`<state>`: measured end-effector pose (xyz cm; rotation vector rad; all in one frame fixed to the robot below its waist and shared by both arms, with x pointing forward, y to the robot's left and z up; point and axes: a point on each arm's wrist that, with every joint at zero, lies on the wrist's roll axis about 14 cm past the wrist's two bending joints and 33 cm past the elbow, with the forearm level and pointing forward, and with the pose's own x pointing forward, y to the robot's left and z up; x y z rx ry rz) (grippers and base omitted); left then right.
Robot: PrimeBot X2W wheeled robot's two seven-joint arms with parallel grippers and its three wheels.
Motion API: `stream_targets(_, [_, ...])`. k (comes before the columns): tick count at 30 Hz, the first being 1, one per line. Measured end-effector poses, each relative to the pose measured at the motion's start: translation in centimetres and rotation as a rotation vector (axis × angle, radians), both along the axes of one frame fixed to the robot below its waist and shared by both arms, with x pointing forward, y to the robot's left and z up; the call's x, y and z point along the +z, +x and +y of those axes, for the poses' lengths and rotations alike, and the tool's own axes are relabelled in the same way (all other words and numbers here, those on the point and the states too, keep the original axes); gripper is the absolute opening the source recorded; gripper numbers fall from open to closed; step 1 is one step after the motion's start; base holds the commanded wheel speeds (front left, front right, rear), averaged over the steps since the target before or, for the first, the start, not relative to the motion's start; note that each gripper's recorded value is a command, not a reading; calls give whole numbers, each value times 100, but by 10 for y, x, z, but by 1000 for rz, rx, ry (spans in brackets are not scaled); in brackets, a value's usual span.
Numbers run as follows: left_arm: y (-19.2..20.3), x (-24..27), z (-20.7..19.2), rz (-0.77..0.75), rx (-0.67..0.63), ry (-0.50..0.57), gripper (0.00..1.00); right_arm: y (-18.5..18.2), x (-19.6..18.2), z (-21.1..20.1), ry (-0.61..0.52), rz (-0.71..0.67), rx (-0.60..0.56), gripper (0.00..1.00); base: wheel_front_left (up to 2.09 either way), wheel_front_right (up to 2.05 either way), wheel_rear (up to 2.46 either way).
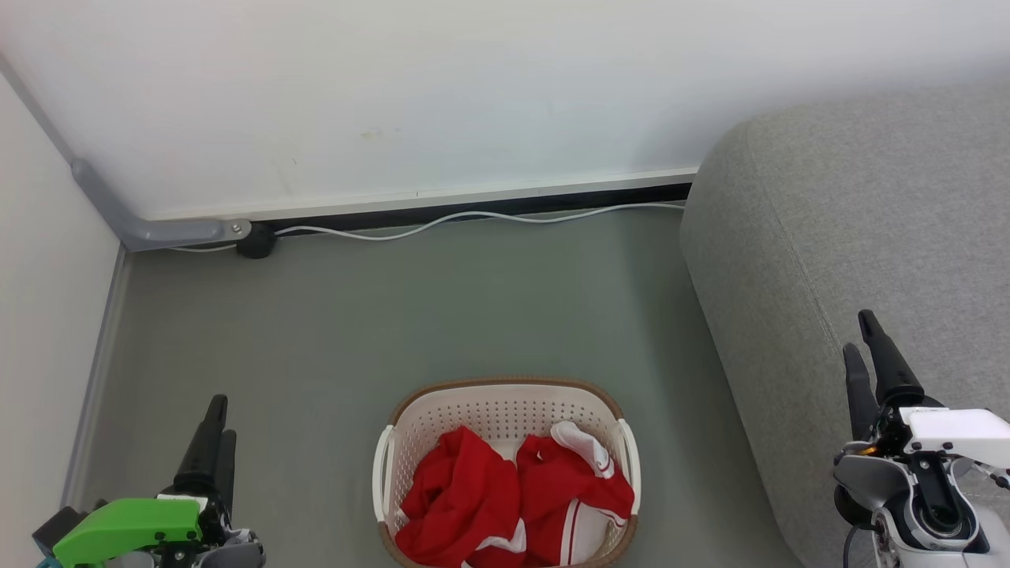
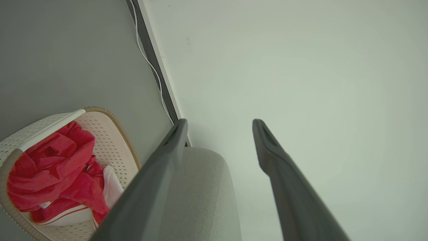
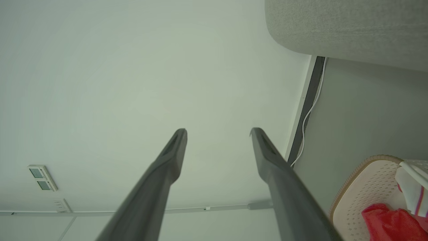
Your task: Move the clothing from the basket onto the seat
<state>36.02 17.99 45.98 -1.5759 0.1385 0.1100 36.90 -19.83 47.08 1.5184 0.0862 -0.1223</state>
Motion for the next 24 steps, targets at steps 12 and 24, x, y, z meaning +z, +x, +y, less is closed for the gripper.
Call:
stream_targets(12, [0, 0, 1, 1, -21, 153, 100, 2, 1, -1, -262, 23, 70, 100, 0, 0, 0])
stream_targets(24, [2, 7, 3, -12, -51, 385, 100, 2, -1, 19, -513, 41, 151, 100, 0, 0, 0])
